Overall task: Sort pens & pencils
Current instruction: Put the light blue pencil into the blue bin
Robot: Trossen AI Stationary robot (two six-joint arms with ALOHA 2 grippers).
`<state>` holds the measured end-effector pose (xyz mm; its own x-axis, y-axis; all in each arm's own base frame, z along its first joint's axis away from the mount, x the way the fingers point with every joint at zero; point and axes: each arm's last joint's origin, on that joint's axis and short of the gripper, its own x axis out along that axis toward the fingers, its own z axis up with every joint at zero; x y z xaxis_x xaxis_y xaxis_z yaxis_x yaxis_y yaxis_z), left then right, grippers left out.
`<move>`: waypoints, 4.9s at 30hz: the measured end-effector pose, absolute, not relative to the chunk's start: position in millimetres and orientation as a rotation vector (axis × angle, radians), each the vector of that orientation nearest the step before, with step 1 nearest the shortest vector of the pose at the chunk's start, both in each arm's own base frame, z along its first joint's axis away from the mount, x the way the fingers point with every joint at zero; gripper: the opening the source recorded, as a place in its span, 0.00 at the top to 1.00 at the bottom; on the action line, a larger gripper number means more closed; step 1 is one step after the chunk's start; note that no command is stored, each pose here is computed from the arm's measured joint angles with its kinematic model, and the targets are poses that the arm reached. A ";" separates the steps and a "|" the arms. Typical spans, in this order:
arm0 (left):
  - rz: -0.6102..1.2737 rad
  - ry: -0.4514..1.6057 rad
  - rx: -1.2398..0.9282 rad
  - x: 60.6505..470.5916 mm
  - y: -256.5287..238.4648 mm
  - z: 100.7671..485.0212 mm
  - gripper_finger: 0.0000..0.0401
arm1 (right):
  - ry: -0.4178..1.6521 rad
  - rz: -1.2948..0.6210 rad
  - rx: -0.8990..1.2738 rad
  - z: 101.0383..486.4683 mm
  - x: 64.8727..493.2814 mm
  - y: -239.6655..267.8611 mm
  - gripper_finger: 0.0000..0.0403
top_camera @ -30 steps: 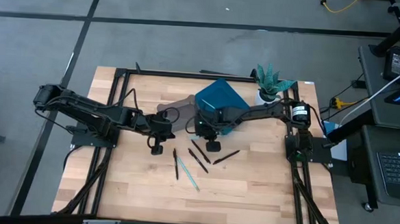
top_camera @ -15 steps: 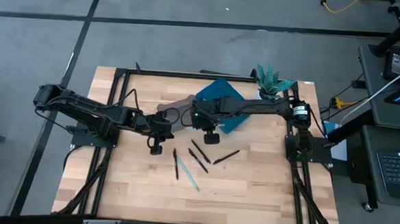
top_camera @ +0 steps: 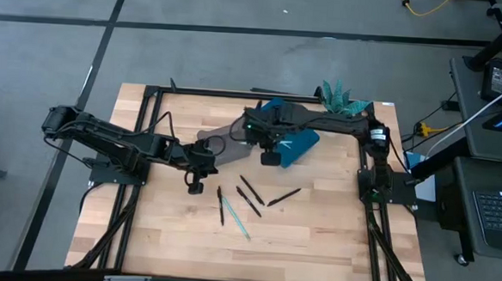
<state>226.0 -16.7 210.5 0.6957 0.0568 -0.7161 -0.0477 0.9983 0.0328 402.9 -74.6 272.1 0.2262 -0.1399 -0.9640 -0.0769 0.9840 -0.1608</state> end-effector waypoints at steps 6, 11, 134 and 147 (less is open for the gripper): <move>0.058 0.799 0.012 226.0 -16.7 210.5 0.97 | 1.391 -0.128 -0.163 271.5 393.9 -100.7 0.95; 0.058 0.799 0.012 226.0 -16.7 210.5 0.97 | 1.411 -0.176 -0.114 271.2 386.1 -122.3 0.95; 0.043 0.733 0.106 230.6 -16.3 215.3 0.97 | 0.834 -0.126 0.064 322.0 285.6 -98.8 0.80; -0.061 0.661 0.133 234.0 -28.0 220.4 0.97 | 0.569 -0.142 0.125 257.8 226.6 -13.0 0.80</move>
